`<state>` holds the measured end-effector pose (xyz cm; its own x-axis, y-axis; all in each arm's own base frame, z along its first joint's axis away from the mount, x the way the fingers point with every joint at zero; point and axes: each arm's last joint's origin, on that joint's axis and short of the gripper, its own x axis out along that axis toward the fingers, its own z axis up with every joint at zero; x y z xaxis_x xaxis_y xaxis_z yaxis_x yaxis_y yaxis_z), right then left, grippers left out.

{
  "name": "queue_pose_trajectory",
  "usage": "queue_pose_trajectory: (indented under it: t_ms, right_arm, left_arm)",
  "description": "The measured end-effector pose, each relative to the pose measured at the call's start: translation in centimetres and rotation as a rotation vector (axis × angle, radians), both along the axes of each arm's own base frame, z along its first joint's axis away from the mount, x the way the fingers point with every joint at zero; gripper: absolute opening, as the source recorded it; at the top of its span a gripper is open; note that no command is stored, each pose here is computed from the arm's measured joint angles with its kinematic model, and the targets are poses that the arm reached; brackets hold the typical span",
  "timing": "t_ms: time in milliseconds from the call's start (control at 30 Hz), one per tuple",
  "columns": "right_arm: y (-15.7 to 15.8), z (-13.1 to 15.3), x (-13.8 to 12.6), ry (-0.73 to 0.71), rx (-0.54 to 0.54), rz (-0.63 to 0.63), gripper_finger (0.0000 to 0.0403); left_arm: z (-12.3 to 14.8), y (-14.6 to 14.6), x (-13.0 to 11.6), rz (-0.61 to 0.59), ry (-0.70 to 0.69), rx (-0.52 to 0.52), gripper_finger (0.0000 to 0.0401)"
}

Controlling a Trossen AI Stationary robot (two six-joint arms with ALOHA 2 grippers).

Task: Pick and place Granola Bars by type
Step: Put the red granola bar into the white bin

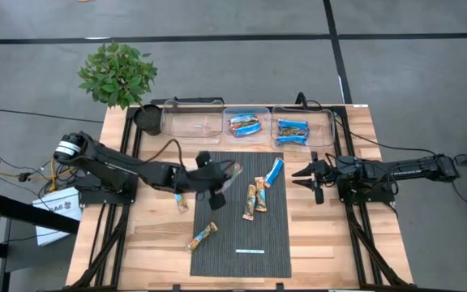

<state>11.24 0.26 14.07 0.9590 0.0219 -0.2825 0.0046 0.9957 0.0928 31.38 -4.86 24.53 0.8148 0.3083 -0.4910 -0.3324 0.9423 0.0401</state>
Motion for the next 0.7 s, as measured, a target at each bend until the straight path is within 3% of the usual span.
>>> queue_pose_trajectory:
  t_ms: [267, 700]
  right_arm:
    - [0.0, 0.0, 0.0, 0.000, 0.000, 0.000, 0.0102]
    - [0.0, 0.0, 0.0, 0.000, 0.000, 0.000, 0.0102]
  left_arm:
    - [1.6, 2.9, -0.6, 0.195, -0.021, 0.187, 0.0013]
    - [1.7, 4.3, -0.5, 0.199, 0.021, 0.279, 0.0012]
